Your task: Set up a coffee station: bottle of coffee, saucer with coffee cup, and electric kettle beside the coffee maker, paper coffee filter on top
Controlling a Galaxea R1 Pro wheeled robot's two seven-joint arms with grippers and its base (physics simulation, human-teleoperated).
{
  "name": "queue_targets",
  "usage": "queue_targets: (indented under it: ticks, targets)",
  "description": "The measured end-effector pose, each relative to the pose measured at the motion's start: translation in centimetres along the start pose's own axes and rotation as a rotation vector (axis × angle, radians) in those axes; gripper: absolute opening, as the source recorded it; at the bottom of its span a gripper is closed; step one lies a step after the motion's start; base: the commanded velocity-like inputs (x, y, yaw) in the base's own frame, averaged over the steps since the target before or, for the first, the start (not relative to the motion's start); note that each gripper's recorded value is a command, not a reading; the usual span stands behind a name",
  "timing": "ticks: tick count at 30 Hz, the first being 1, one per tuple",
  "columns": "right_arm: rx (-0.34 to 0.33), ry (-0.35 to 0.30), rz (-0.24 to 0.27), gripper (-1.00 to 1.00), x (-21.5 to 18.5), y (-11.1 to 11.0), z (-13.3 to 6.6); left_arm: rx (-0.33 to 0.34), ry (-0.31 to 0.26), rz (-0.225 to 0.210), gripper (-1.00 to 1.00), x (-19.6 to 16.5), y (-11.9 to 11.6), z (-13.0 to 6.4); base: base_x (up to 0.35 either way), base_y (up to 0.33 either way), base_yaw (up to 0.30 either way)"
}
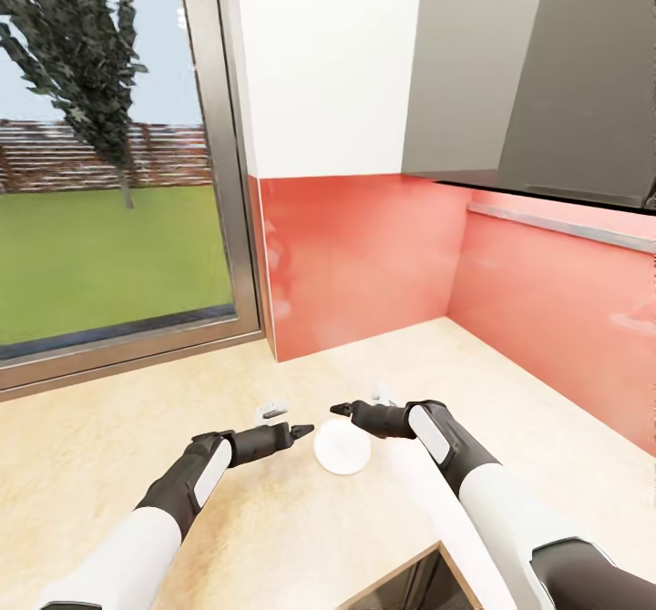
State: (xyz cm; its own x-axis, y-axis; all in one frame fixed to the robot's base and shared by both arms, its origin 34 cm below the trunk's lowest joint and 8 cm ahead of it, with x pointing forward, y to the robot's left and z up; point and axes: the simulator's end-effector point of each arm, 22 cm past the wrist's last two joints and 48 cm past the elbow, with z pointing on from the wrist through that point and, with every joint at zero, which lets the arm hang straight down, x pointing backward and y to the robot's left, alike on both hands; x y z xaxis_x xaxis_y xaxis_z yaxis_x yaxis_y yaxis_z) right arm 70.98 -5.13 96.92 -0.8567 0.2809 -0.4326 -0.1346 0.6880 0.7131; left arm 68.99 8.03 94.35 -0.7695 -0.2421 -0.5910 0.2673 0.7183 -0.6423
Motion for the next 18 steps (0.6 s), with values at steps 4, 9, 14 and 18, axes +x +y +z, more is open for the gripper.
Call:
queue_targets:
  ticks: [4,9,14,18]
  targets:
    - [0.001,0.004,0.004,1.00,0.19,-0.23,0.20,-0.001,0.004,-0.004,1.00,0.22,0.19,0.15,0.000,0.000,-0.154]
    - [0.004,0.009,0.009,1.00,0.40,-0.53,0.42,-0.001,0.009,-0.009,1.00,0.50,0.42,0.32,0.000,0.000,-0.167]
    - [0.006,0.014,0.013,1.00,0.61,-0.82,0.63,-0.003,0.014,-0.013,1.00,0.76,0.65,0.48,0.000,0.000,-0.166]
    - [0.006,0.016,0.015,1.00,0.70,-0.91,0.71,-0.004,0.015,-0.015,1.00,0.83,0.74,0.52,0.000,0.000,-0.045]
